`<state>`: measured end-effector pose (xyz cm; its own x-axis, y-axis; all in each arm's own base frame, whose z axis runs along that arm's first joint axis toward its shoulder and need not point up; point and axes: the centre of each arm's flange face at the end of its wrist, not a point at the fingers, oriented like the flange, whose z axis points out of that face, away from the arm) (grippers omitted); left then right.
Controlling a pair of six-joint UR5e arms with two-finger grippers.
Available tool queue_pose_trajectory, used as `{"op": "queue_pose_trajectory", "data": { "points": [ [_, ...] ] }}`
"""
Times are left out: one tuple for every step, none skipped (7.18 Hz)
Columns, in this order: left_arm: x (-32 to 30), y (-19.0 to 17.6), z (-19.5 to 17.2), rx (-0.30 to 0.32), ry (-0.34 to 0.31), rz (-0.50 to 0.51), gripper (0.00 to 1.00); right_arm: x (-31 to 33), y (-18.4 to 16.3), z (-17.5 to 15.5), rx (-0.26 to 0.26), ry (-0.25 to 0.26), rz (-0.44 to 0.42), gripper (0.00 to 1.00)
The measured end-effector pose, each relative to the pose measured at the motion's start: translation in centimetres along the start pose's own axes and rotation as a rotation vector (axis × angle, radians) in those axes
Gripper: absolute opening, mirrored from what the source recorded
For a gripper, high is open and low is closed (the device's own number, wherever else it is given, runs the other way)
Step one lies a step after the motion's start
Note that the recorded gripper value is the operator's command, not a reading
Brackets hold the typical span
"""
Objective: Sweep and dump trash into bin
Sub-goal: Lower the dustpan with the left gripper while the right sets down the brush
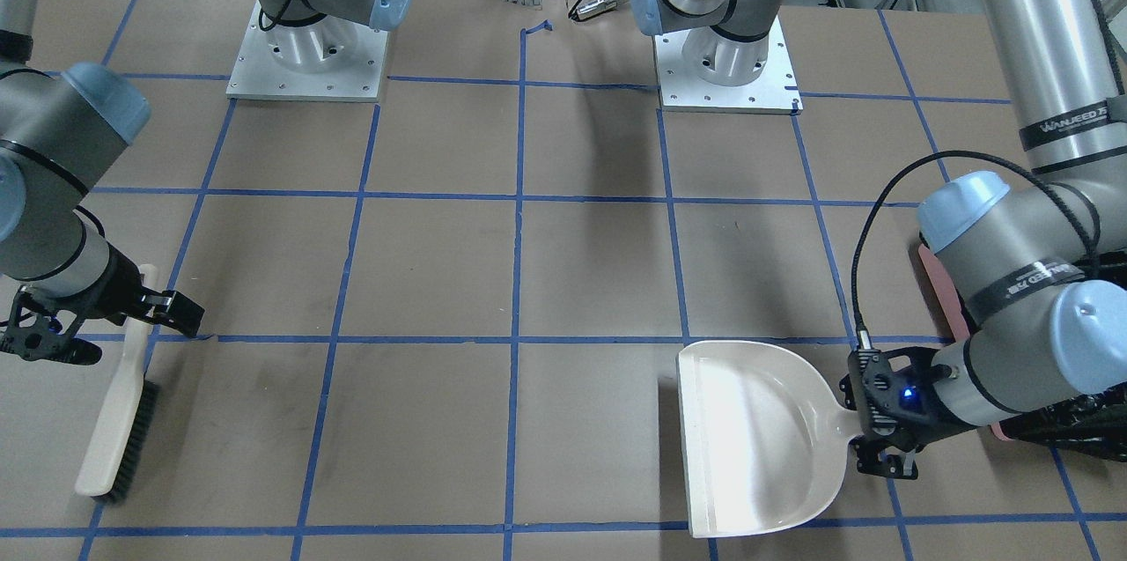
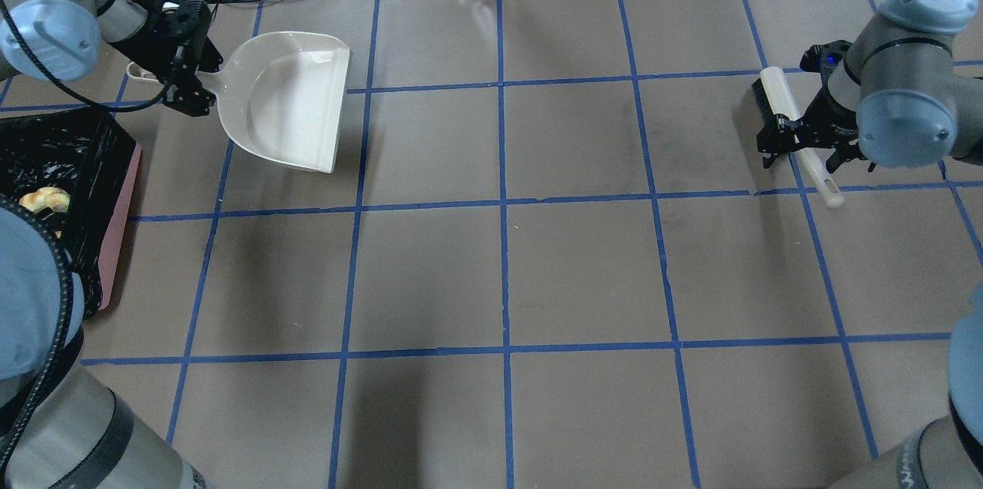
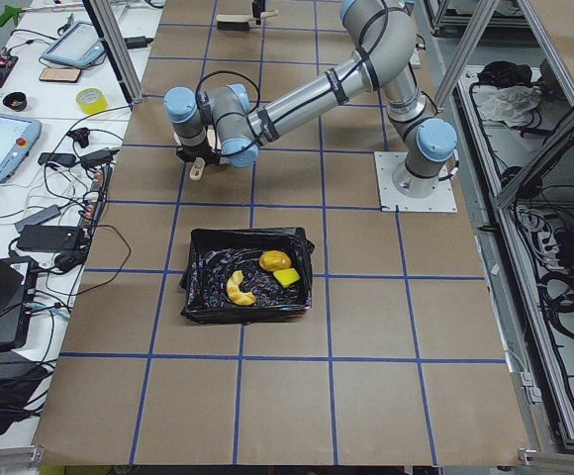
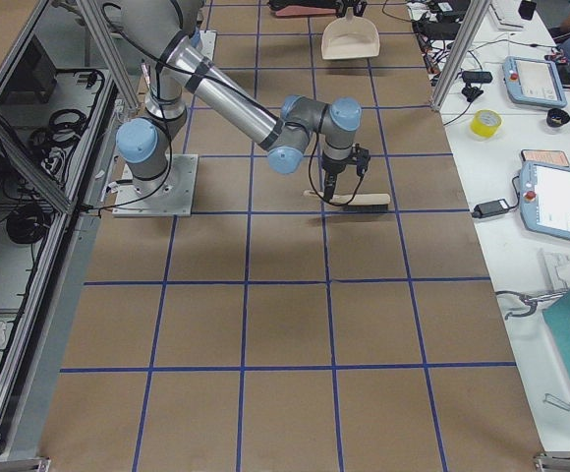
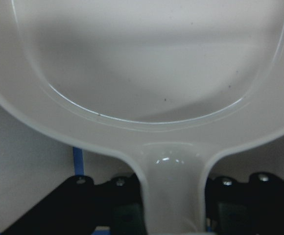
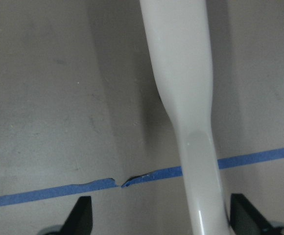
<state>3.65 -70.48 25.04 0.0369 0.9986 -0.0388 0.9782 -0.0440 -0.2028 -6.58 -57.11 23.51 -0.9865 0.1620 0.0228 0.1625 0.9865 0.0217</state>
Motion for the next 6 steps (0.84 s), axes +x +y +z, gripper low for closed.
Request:
{"op": "queue_pose_trajectory", "data": {
  "points": [
    [-0.4, -0.9, 1.3, -0.004, -0.002, 0.004, 0.00, 0.0, 0.0, -0.5, -0.002, 0.001, 0.000, 1.00],
    [-0.6, -1.3, 2.3, -0.006, 0.001, 0.009, 0.00, 0.0, 0.0, -1.7, -0.011, 0.003, 0.000, 1.00],
    [-0.7, -1.4, 3.1, -0.004, 0.008, 0.021, 0.00, 0.1, 0.3, -3.7, -0.024, 0.007, 0.000, 1.00],
    [-0.6, -1.3, 3.8, -0.002, 0.015, 0.034, 0.00, 0.1, 0.9, -5.9, -0.042, 0.010, -0.001, 1.00],
    [-0.5, -1.2, 4.6, 0.000, 0.022, 0.040, 0.35, 0.1, 1.7, -8.7, -0.053, 0.013, -0.001, 1.00],
    [-0.4, -1.2, 5.2, 0.002, 0.027, 0.038, 0.73, -0.1, 3.0, -12.1, -0.050, 0.017, -0.002, 1.00]
  ]
}}
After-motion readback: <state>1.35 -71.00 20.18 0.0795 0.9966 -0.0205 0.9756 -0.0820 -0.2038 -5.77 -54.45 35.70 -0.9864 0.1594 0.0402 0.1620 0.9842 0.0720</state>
